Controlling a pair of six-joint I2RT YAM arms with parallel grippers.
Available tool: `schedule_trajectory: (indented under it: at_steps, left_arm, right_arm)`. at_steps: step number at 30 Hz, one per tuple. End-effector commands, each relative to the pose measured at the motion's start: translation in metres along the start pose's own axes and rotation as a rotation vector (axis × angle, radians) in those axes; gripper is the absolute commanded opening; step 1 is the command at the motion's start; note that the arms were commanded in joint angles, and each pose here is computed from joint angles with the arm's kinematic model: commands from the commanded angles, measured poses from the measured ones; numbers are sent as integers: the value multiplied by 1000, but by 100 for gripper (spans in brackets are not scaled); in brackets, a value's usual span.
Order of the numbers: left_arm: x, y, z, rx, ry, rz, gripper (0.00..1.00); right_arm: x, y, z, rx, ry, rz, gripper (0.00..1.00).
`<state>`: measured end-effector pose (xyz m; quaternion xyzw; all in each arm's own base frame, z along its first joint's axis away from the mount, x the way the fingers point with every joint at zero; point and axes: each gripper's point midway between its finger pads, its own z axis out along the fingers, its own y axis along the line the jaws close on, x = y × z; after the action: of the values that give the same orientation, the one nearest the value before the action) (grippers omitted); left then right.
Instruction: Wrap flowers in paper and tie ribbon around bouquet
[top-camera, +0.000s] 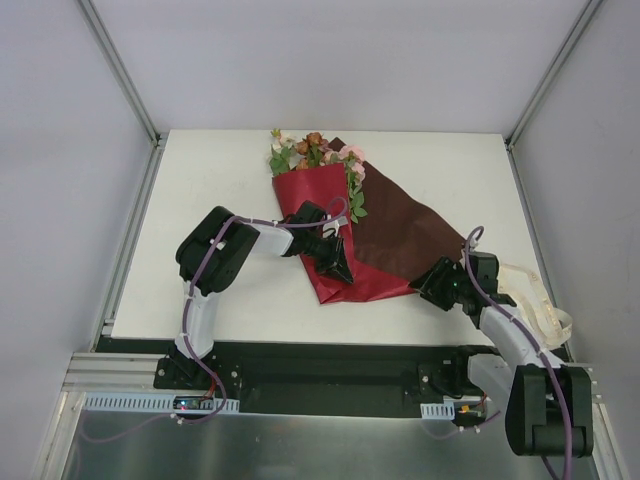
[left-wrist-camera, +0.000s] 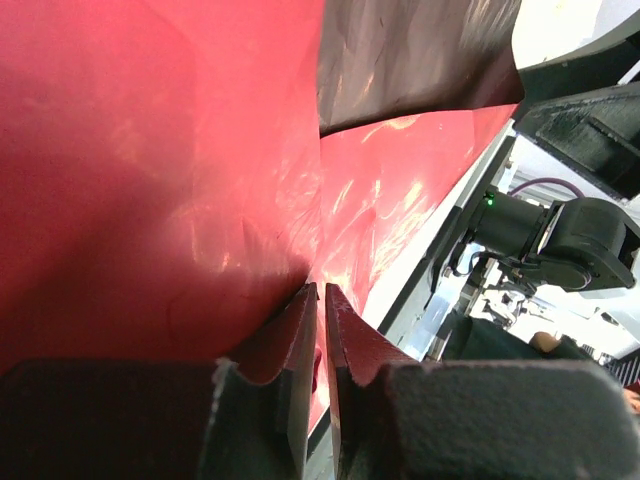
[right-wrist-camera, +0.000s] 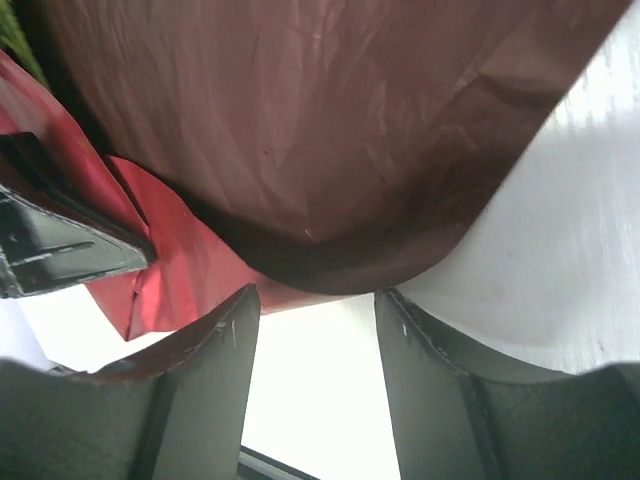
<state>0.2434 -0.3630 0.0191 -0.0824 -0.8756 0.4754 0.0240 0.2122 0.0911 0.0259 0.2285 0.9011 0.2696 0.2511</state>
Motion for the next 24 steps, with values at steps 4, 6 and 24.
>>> schedule_trajectory:
  at_steps: [4, 6, 24]
  left_arm:
    - [9, 30, 6, -80, 18, -49, 9]
    - [10, 30, 6, -82, 18, -50, 9]
    - [12, 33, 6, -91, 18, -49, 8]
  right_arm:
    - [-1, -2, 18, -32, 3, 95, 47]
    - [-4, -1, 18, -38, -15, 108, 41]
    - [-14, 88, -40, -170, -118, -383, 1]
